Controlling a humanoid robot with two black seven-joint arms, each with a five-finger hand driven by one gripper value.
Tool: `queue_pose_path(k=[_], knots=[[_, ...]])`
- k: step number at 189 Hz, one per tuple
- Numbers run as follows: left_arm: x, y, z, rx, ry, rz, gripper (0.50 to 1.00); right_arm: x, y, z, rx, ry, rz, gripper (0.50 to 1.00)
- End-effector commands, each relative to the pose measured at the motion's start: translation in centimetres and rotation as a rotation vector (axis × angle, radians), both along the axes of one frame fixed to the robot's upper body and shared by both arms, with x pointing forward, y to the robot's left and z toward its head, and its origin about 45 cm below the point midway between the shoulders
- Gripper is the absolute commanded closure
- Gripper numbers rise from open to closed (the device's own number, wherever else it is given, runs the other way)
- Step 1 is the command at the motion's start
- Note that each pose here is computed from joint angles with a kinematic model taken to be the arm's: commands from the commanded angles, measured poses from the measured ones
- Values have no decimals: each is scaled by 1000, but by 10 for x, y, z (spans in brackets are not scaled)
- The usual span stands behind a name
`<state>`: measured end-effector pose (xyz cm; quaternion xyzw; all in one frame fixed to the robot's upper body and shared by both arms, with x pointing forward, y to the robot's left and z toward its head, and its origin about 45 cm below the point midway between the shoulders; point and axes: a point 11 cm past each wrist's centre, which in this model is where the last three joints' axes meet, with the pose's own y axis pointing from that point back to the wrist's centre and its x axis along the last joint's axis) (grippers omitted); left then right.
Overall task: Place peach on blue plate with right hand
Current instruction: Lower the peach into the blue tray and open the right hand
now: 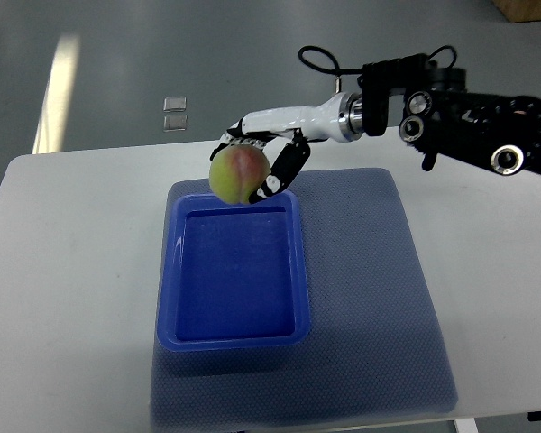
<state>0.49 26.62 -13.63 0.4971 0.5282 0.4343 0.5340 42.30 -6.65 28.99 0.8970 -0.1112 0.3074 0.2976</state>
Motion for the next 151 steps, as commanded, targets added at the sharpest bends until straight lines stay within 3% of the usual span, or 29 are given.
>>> queue_pose_path(k=[1,25,30,44,74,75,125,126,128,151], knots=[[0,0,0,0,0,-1,500,-10,29,-33,1,48,12,857],[0,0,0,0,0,1,500,-18,46,-56,-7,73,19,834],[0,0,0,0,0,1,500,-24,55,-74,-21,82,20,826],[0,0,0,0,0,2,500,-20,44,-87,-42,76,-16,822],[0,0,0,0,-1,1,500,-18,37,-96,-68,69,-29,807],[0,0,0,0,0,1,500,-18,34,-99,-73,71,-35,787],[0,0,0,0,1,-1,500,-21,31,-107,-100,76,-29,728],[0,0,0,0,1,-1,500,-21,31,-107,-99,76,-28,602],[0,0,0,0,1,-1,500,-21,31,-107,-99,76,-28,589],[0,0,0,0,1,0,500,-20,32,-104,-95,78,-23,570]])
